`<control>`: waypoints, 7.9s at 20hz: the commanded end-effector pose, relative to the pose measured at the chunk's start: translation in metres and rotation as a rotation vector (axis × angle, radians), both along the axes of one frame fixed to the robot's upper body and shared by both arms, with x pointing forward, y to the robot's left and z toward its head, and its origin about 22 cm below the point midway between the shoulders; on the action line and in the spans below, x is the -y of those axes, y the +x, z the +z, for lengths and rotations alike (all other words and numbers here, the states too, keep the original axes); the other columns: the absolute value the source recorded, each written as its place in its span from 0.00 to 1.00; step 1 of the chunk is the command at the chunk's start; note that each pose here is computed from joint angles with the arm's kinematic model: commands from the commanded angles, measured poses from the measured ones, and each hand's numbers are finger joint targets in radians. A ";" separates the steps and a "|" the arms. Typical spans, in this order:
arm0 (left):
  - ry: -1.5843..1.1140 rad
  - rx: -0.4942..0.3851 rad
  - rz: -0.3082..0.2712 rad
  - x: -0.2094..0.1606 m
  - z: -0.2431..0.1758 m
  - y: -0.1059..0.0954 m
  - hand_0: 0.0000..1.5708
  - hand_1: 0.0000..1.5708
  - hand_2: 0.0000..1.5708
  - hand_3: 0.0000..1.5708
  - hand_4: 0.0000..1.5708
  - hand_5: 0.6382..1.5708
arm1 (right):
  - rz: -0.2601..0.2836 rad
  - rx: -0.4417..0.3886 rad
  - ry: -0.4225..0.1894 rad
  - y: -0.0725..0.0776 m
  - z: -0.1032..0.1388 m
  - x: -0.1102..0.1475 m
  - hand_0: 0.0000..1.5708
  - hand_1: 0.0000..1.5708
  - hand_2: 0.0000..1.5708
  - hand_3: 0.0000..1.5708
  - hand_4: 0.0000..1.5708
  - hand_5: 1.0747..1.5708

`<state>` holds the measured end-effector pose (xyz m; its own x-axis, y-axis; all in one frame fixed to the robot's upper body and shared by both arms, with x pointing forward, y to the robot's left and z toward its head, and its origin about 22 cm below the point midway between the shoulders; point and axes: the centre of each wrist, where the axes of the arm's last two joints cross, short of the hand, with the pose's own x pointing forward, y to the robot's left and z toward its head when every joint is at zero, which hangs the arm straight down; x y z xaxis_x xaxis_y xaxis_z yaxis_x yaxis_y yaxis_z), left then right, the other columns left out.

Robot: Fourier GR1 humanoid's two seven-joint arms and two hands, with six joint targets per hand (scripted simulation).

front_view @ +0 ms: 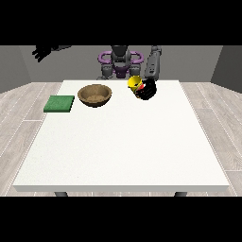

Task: Pick the cup and pour the ball into the bowl, then pick the bowl and place it on the pad

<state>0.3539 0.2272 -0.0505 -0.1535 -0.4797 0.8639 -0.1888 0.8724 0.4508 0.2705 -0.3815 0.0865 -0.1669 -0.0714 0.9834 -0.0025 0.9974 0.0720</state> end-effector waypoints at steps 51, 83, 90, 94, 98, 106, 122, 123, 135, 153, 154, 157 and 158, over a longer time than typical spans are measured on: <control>0.223 -0.034 0.044 0.084 0.186 0.053 0.00 0.00 0.00 0.00 0.74 0.99 | -0.128 -0.270 0.073 -0.001 -0.088 0.018 0.00 0.00 0.00 0.00 0.50 0.97; -0.314 0.088 -0.248 -0.173 0.282 0.000 0.00 0.00 0.00 0.00 0.65 0.96 | -0.203 -0.201 0.168 0.003 -0.194 -0.055 0.00 0.00 0.00 0.00 0.32 0.96; -0.292 0.094 -0.240 -0.164 0.286 0.001 0.00 0.00 0.00 0.00 0.65 0.97 | -0.185 -0.175 0.179 0.017 -0.191 -0.087 0.00 0.00 0.00 0.00 0.29 0.95; -0.317 0.087 -0.235 -0.177 0.270 -0.005 0.00 0.00 0.00 0.00 0.65 0.96 | -0.176 -0.197 0.195 0.022 -0.189 -0.104 0.00 0.00 0.00 0.00 0.29 0.96; -0.316 0.109 -0.219 -0.194 0.302 -0.011 0.00 0.00 0.00 0.00 0.65 0.97 | -0.202 -0.211 0.180 0.047 -0.171 -0.100 0.00 0.00 0.00 0.00 0.32 0.97; -0.322 0.158 -0.258 -0.195 0.311 -0.015 0.00 0.00 0.00 0.00 0.68 0.95 | -0.431 -0.429 -0.080 -0.024 -0.209 -0.041 1.00 1.00 1.00 1.00 0.58 0.85; -0.346 0.111 -0.117 -0.253 0.281 -0.035 0.00 0.00 0.00 0.00 0.77 0.96 | -0.457 -0.457 -0.307 0.025 -0.068 0.049 1.00 1.00 1.00 0.55 0.68 0.97; -0.354 0.102 -0.100 -0.242 0.257 -0.031 0.00 0.00 0.00 0.00 0.77 0.96 | -0.451 -0.478 -0.337 0.027 -0.067 0.047 1.00 1.00 1.00 0.53 0.66 0.98; -0.347 0.132 -0.107 -0.268 0.257 -0.044 0.00 0.00 0.00 0.00 0.77 0.98 | -0.468 -0.436 -0.284 0.046 0.003 0.093 1.00 1.00 1.00 0.34 0.70 0.99; -0.300 0.172 -0.096 -0.280 0.262 -0.056 0.00 0.00 0.00 0.00 0.76 0.99 | -0.490 -0.450 -0.021 0.062 -0.043 0.069 1.00 1.00 1.00 0.47 0.58 1.00; -0.304 0.173 -0.126 -0.284 0.282 -0.058 0.00 0.00 0.00 0.00 0.76 0.99 | -0.533 -0.459 -0.056 0.051 -0.039 0.090 1.00 1.00 1.00 0.56 0.45 1.00; -0.317 0.234 -0.124 -0.278 0.290 -0.054 0.00 0.00 0.00 0.00 0.76 0.99 | -0.626 -0.417 -0.111 0.052 -0.008 0.111 1.00 1.00 1.00 0.74 0.00 0.96; -0.319 0.190 -0.149 -0.272 0.280 -0.054 0.00 0.00 0.00 0.00 0.76 0.99 | -0.651 -0.447 -0.115 0.043 -0.029 0.110 1.00 1.00 1.00 0.69 0.00 0.96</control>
<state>0.2999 0.5040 0.2242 -0.3717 -0.1618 0.9141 -0.1272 0.9843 0.1225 0.3218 -0.4783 0.0582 0.2622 0.0041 0.9650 0.5278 0.8366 -0.1469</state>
